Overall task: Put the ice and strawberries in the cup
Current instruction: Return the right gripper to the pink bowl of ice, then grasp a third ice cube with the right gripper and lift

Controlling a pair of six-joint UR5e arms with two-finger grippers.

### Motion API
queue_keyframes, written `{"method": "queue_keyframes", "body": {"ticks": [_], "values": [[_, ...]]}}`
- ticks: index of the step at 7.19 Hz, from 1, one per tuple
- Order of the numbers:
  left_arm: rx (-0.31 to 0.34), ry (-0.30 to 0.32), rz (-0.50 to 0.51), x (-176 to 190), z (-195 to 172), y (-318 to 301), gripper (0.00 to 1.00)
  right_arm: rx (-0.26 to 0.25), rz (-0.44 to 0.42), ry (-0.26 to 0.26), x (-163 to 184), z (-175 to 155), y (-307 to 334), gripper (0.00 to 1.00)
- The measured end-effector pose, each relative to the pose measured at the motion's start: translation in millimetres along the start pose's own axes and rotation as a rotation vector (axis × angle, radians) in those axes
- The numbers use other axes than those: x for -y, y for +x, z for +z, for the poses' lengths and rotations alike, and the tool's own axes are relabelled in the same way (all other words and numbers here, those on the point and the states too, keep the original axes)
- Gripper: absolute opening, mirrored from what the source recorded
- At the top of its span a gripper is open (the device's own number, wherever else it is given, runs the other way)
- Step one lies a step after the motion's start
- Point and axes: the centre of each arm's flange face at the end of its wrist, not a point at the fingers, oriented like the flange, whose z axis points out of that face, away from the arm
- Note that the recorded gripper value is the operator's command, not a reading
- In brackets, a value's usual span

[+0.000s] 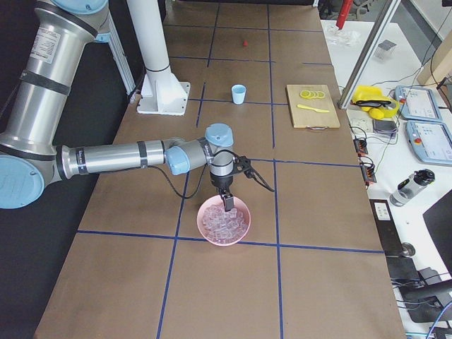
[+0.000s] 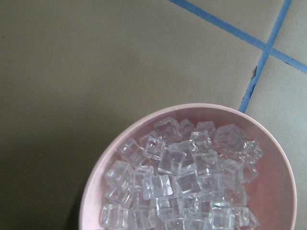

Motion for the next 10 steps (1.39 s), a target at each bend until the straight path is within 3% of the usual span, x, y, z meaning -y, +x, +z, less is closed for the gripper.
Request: {"method": "queue_keyframes", "body": {"ticks": [2,8,10], "values": [[0.0,0.004,0.005,-0.1,-2.4,2.6,1.0,-0.009,0.008,-0.033,-6.3,18.2,12.7,0.81],[0.0,0.006,0.006,-0.3,-2.9,3.2,1.0,-0.037,-0.066,-0.068,4.2,41.3,27.8,0.78],[0.0,0.006,0.007,-0.3,-3.1,3.4,1.0,-0.047,-0.078,-0.085,0.4,46.8,32.6,0.67]]}}
